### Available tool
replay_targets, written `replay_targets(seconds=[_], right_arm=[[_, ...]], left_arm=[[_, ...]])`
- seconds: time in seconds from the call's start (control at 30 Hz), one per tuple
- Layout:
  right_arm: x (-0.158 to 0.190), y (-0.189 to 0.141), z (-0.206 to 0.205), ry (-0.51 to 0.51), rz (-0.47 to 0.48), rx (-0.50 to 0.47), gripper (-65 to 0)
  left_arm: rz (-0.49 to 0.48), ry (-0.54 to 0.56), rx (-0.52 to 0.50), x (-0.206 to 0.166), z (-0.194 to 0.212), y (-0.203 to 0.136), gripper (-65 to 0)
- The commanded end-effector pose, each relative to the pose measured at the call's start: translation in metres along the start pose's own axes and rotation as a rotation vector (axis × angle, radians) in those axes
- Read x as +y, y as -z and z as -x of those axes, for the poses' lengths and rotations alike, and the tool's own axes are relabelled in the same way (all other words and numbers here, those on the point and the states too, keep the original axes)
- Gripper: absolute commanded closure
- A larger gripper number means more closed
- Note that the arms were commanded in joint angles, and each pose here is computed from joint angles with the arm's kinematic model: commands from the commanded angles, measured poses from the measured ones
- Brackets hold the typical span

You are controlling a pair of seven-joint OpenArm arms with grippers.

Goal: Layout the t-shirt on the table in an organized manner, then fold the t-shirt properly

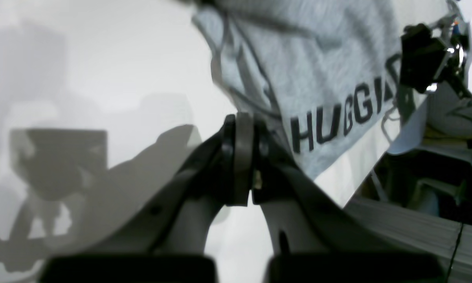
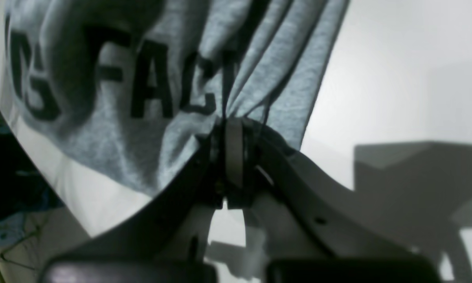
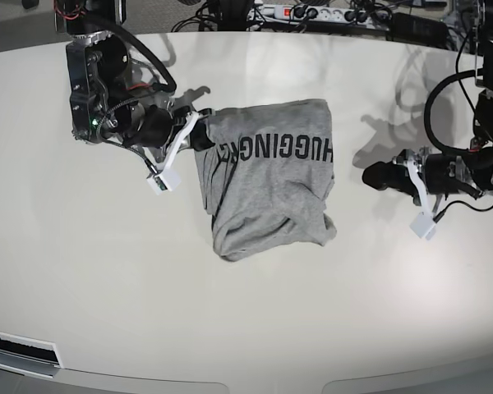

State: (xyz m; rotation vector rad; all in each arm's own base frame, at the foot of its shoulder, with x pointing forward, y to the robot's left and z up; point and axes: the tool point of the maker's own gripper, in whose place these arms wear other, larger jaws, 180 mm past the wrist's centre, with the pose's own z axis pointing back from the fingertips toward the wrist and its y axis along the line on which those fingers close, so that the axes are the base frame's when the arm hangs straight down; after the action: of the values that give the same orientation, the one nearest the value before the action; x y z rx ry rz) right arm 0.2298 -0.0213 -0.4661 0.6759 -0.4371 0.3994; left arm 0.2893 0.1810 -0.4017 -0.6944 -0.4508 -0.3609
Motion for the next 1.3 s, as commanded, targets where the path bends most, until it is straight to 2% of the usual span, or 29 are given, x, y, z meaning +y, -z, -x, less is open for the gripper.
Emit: replay_targets(seconds=[0.0, 0.2, 0.43, 0.6, 0.8, 0.93, 1.13, 1.27], right_arm=[[0.001, -0.005, -0.005, -0.027, 0.006, -0.002, 0.0], [0.025, -0.021, -0.018, -0.046, -0.041, -0.075, 0.0], [0.047, -0.053, -0.063, -0.194, -0.022, -0.169, 0.0], [0.082, -0.085, -0.079, -0.243, -0.125, -0.201, 0.0], [0.093, -0.134, -0.077, -0.16, -0.221, -0.332, 0.0], [0.095, -0.169, -0.076, -0.057, -0.305, -0.483, 0.0], [0.058, -0.199, -0.021, 0.073, -0.117, -0.431, 0.0], [0.055, -0.218, 0.018, 0.129, -0.024, -0.36, 0.0]], left_arm=[[0.009, 0.024, -0.059, -0.001, -0.021, -0.01, 0.0], [0.03, 0.015, -0.055, -0.005, -0.021, -0.01, 0.0], [0.115, 0.055, -0.113, -0.031, -0.04, -0.029, 0.0], [0.109, 0.106, -0.141, -0.047, -0.029, -0.046, 0.0], [0.082, 0.15, -0.165, -0.073, -0.001, -0.071, 0.0], [0.114, 0.145, -0.124, -0.1, 0.031, -0.08, 0.0], [0.138, 0.099, 0.002, -0.129, 0.09, -0.089, 0.0], [0.159, 0.03, 0.081, -0.145, 0.129, -0.094, 0.0]])
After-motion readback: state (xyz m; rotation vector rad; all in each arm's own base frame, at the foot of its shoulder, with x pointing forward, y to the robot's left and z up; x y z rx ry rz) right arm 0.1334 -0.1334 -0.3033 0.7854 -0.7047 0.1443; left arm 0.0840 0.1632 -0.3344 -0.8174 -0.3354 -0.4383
